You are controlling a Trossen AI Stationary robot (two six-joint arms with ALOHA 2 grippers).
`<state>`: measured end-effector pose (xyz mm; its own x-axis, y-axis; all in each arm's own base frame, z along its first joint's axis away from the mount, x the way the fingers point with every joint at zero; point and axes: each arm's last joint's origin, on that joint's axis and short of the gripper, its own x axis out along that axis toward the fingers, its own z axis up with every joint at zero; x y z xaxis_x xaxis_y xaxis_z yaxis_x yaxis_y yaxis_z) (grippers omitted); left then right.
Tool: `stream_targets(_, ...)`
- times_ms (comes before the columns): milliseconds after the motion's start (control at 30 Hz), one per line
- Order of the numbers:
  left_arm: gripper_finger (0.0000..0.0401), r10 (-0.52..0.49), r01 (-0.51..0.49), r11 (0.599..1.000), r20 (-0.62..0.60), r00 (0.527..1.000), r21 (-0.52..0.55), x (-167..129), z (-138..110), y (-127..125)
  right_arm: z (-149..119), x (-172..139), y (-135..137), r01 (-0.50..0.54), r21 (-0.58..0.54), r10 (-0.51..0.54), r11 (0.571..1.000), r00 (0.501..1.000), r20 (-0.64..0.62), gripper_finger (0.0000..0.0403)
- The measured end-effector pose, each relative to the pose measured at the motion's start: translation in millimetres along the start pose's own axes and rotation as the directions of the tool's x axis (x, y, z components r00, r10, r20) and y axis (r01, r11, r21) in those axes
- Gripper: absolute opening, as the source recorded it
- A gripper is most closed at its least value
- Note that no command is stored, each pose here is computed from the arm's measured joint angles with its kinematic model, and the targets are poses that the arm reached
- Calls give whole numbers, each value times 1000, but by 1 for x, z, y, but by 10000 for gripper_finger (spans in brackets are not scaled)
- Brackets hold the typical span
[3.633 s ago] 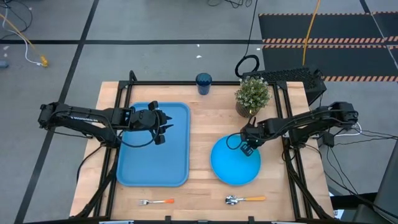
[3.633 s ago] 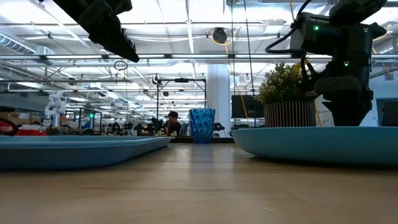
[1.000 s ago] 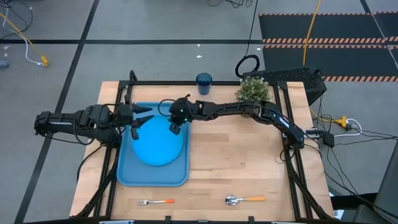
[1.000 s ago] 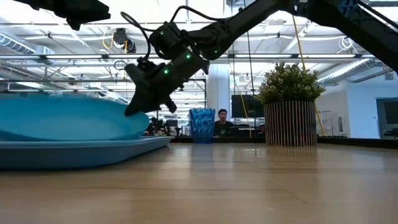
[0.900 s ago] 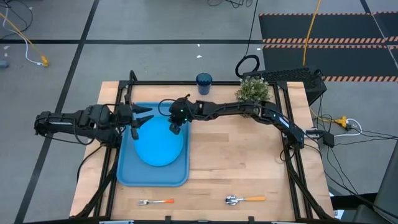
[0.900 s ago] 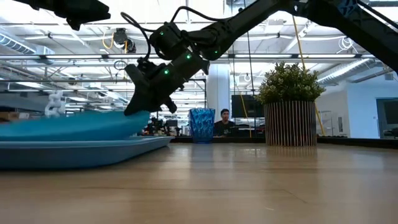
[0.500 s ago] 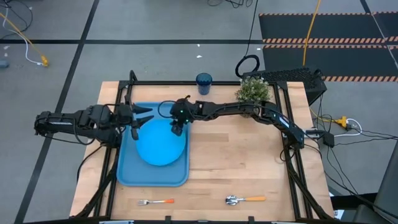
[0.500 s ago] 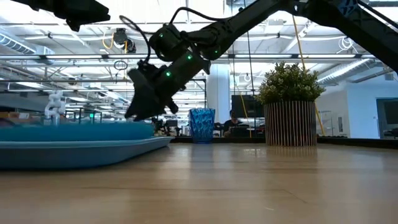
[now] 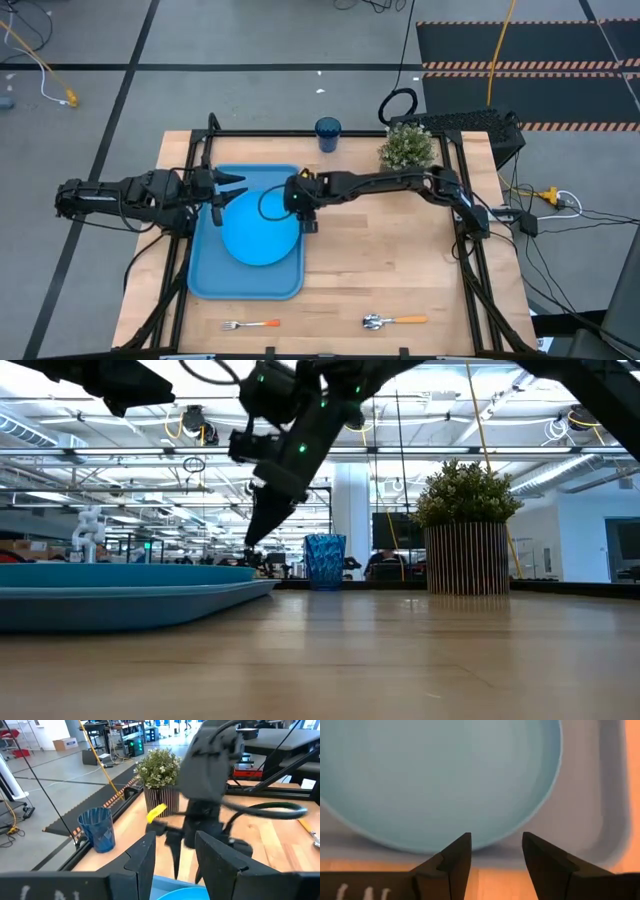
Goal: Pick and place plate/cup/fork/spoon on tray
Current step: Put the blue plate on the blue tray
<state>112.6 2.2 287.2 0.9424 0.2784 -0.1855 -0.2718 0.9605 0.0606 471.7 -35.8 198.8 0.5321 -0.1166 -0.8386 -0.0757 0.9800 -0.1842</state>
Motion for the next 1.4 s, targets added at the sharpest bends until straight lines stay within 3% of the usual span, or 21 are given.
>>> stream_targets(100,143,0,0,1000,-1,1000,-2,0,0,0,0,-9,9,-2,-48,0,999,999,-33,167)
stream_targets(200,143,0,0,1000,1,1000,1,0,0,0,3,-10,16,-73,-64,73,995,997,-6,167)
stream_targets(333,143,0,0,1000,7,1000,-3,0,1,0,4,-3,24,-133,-65,134,989,991,13,167)
stream_targets(433,143,0,0,1000,15,1000,-12,0,1,0,-4,2,30,-142,-41,140,989,989,-42,167)
stream_targets(733,143,0,1,1000,22,1000,-22,0,2,0,-27,11,33,-77,28,80,997,990,-118,167)
stream_targets(1233,143,0,1,1000,24,1000,-19,0,2,0,-12,15,33,-56,34,53,998,996,76,166)
stream_targets(1400,143,0,1,1000,21,1000,-22,0,2,0,-16,15,33,-42,25,41,999,998,39,166)
